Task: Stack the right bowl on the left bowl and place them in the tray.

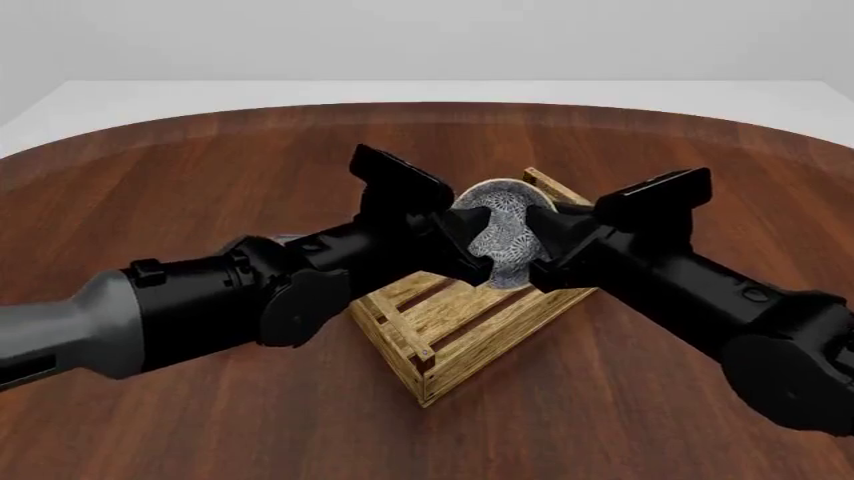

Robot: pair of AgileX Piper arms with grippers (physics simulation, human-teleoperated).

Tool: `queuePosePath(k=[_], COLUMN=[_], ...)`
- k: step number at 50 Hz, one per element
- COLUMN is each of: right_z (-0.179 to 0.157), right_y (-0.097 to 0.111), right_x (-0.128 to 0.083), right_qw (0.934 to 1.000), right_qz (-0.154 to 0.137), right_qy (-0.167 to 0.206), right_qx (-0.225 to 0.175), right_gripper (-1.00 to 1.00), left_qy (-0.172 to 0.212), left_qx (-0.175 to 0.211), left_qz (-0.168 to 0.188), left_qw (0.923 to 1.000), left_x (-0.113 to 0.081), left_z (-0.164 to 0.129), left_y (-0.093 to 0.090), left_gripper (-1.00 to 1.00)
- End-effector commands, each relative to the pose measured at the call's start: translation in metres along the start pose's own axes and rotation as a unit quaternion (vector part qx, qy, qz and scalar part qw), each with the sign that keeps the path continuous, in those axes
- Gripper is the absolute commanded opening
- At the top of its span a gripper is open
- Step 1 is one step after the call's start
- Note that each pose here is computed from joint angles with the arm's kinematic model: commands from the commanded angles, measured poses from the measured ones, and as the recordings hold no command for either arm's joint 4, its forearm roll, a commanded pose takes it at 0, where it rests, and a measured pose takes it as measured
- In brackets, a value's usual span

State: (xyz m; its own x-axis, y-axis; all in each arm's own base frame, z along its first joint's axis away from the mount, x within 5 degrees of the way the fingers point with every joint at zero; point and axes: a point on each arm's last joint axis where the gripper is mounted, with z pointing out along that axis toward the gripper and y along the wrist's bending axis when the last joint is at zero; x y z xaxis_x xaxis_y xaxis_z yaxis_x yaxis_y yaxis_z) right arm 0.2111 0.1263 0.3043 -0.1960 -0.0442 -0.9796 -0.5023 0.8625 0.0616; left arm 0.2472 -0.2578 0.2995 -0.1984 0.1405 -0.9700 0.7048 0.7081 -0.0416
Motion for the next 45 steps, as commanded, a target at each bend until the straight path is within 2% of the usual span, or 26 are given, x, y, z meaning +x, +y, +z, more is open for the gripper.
queuePosePath(k=[1,6,7,15,18,23,31,45], right_z=[0.003,0.005,0.005,0.004,0.006,0.006,0.0,-0.005], right_y=[-0.006,-0.007,-0.008,-0.007,0.004,0.004,0.008,0.009], right_x=[-0.005,-0.004,-0.004,-0.005,-0.001,-0.001,-0.003,-0.006], right_qw=[0.9996,0.9995,0.9995,0.9995,0.9997,0.9997,0.9997,0.9998], right_qz=[-0.023,-0.023,-0.023,-0.023,-0.013,-0.014,-0.012,-0.006], right_qy=[0.011,0.013,0.012,0.013,0.022,0.021,0.018,0.013], right_qx=[0.014,0.016,0.018,0.015,-0.007,-0.006,-0.014,-0.017], right_gripper=[-1.0,-1.0,1.0,1.0,1.0,1.0,1.0,1.0], left_qy=[0.002,0.001,0.001,0.003,0.005,0.01,0.033,0.05], left_qx=[0.006,0.007,0.007,0.001,-0.011,-0.025,-0.078,-0.118], left_qz=[0.041,0.043,0.044,0.041,0.036,0.037,0.043,0.057], left_qw=[0.9991,0.999,0.999,0.9992,0.9993,0.999,0.9955,0.9901], left_x=[0.005,0.004,0.005,0.004,0.003,-0.001,-0.008,-0.019], left_z=[-0.009,-0.01,-0.01,-0.009,-0.005,-0.004,0.001,-0.009], left_y=[0.0,0.0,0.0,0.004,0.013,0.023,0.063,0.094], left_gripper=[-1.0,-1.0,-1.0,-1.0,-1.0,-1.0,-1.0,-1.0])
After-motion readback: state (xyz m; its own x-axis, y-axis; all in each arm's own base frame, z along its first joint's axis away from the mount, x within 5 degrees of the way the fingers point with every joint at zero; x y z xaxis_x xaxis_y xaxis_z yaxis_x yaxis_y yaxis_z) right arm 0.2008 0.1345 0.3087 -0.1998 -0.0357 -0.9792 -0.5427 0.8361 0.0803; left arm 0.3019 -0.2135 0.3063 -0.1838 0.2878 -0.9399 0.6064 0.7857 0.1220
